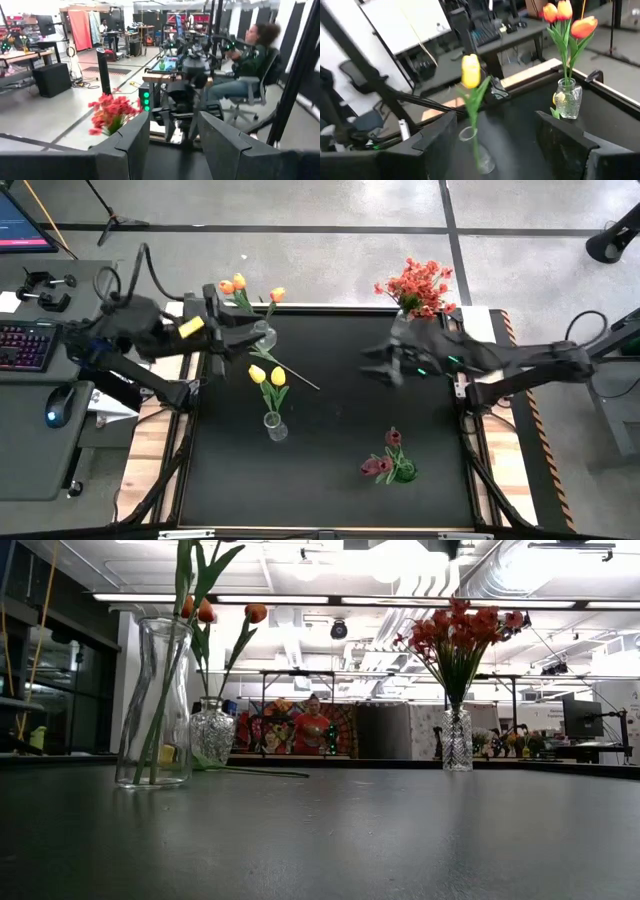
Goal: Sort flowers into vase by color
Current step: Put the yellow flower into the bottom left transparent vase
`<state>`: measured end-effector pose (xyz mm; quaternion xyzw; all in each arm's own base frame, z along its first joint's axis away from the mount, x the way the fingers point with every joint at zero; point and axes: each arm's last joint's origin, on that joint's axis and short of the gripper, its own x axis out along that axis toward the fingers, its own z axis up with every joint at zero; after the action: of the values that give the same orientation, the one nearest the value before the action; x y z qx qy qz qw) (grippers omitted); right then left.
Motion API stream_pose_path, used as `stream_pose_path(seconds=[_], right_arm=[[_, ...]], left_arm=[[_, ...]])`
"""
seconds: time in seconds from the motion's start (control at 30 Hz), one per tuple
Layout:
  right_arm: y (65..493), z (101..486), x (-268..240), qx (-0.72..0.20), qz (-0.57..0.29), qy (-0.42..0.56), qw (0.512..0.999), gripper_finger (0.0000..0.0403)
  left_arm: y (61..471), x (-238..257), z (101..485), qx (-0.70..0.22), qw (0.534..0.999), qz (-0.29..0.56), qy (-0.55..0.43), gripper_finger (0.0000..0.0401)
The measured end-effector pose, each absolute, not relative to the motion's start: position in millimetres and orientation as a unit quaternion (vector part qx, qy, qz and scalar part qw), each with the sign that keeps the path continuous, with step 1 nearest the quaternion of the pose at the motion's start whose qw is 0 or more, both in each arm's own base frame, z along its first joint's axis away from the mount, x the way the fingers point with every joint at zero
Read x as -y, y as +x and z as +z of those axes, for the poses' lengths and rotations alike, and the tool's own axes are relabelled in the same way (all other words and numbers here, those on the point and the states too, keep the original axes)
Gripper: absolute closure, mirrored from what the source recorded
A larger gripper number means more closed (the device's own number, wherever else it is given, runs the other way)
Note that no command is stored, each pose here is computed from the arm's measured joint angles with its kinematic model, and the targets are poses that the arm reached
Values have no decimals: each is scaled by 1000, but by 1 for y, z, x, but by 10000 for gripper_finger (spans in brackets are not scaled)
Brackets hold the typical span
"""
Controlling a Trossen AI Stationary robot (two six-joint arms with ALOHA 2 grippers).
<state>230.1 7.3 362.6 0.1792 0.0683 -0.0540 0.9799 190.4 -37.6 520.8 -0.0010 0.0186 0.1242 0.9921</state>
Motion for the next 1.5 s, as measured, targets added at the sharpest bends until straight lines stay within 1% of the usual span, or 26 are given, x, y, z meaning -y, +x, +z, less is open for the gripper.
stream_pose_path(seconds=[0.13, 0.27, 0.4, 0.57, 0.73, 0.9, 1.0, 1.17, 1.4, 1.5], right_arm=[[279, 368, 31, -94, -59, 179, 978, 151], [324, 359, 73, -123, -58, 190, 972, 151], [363, 334, 107, -161, -43, 202, 965, 151], [404, 289, 130, -213, -16, 229, 950, 151], [435, 250, 134, -250, 3, 241, 938, 151], [459, 221, 133, -272, 3, 223, 936, 151], [469, 208, 130, -281, -16, 208, 937, 151], [478, 187, 122, -296, -75, 196, 932, 151], [488, 160, 100, -322, -107, 175, 924, 151], [491, 148, 91, -330, -137, 153, 921, 151]], left_arm=[[172, 22, 505, -25, 995, 99, 13, 248], [160, 13, 477, -11, 998, 53, -20, 248], [151, 9, 447, 31, 998, 27, -45, 248], [133, 7, 426, 98, 992, 21, -79, 248], [118, 6, 425, 148, 985, 19, -91, 248], [111, 3, 428, 166, 981, 64, -80, 248], [112, 2, 427, 164, 980, 82, -83, 248], [113, 1, 426, 157, 981, 90, -76, 248], [121, 1, 420, 124, 985, 104, -64, 248], [124, 2, 418, 117, 986, 105, -60, 248]])
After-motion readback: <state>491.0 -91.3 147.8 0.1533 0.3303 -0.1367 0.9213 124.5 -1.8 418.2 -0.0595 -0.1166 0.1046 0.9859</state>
